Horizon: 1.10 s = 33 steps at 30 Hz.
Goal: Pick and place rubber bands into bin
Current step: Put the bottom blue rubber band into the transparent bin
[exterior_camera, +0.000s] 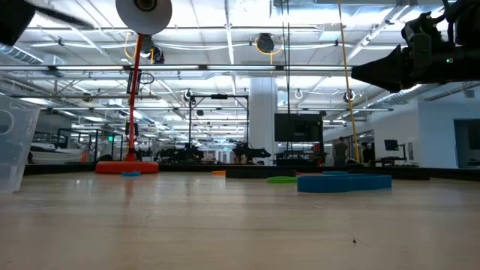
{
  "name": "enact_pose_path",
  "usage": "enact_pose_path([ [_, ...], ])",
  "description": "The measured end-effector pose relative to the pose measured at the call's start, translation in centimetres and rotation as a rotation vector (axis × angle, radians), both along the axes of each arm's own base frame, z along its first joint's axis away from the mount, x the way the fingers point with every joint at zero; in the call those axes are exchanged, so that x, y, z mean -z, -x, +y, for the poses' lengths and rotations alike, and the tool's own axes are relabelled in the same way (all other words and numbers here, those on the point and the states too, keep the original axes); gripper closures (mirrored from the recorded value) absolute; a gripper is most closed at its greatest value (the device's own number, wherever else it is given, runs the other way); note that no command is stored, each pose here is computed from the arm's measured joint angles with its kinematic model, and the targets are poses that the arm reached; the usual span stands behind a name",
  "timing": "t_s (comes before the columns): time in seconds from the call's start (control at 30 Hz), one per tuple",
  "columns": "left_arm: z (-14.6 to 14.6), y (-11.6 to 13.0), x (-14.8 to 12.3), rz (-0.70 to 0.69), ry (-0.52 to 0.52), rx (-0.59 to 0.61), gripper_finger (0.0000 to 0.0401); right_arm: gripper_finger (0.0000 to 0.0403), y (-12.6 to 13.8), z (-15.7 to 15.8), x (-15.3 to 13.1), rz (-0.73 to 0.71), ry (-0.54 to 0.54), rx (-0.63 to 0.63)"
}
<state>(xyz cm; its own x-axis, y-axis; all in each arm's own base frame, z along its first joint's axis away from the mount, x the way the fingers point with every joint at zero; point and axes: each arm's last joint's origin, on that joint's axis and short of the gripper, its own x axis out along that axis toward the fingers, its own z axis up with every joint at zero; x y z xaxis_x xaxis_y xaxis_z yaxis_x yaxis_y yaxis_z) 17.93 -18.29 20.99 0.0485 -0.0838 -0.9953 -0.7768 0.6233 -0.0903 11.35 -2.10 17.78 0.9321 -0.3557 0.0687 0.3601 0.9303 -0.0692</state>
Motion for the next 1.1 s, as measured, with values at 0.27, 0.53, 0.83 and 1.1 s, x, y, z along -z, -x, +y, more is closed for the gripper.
enact_pose_path([
  [0.27, 3.0, 0.7, -4.6, -0.352, -0.074, -0.093, 0.0173, 0.0273, 0.0, 0.0, 0.0, 0.0, 0.0, 0.0],
  [0.53, 5.5, 0.3, -6.4, -0.535, -0.238, -0.049, 0.0173, 0.0273, 0.0, 0.0, 0.0, 0.0, 0.0, -0.002],
  [0.83, 8.4, -1.4, -6.4, -0.533, -0.383, -0.06, 0.0174, 0.0273, 0.0, 0.0, 0.0, 0.001, 0.003, -0.002],
  [1.1, 12.6, -3.4, -6.1, -0.471, -0.499, -0.182, 0.0174, 0.0273, 0.0, 0.0, 0.0, 0.001, 0.004, -0.002],
])
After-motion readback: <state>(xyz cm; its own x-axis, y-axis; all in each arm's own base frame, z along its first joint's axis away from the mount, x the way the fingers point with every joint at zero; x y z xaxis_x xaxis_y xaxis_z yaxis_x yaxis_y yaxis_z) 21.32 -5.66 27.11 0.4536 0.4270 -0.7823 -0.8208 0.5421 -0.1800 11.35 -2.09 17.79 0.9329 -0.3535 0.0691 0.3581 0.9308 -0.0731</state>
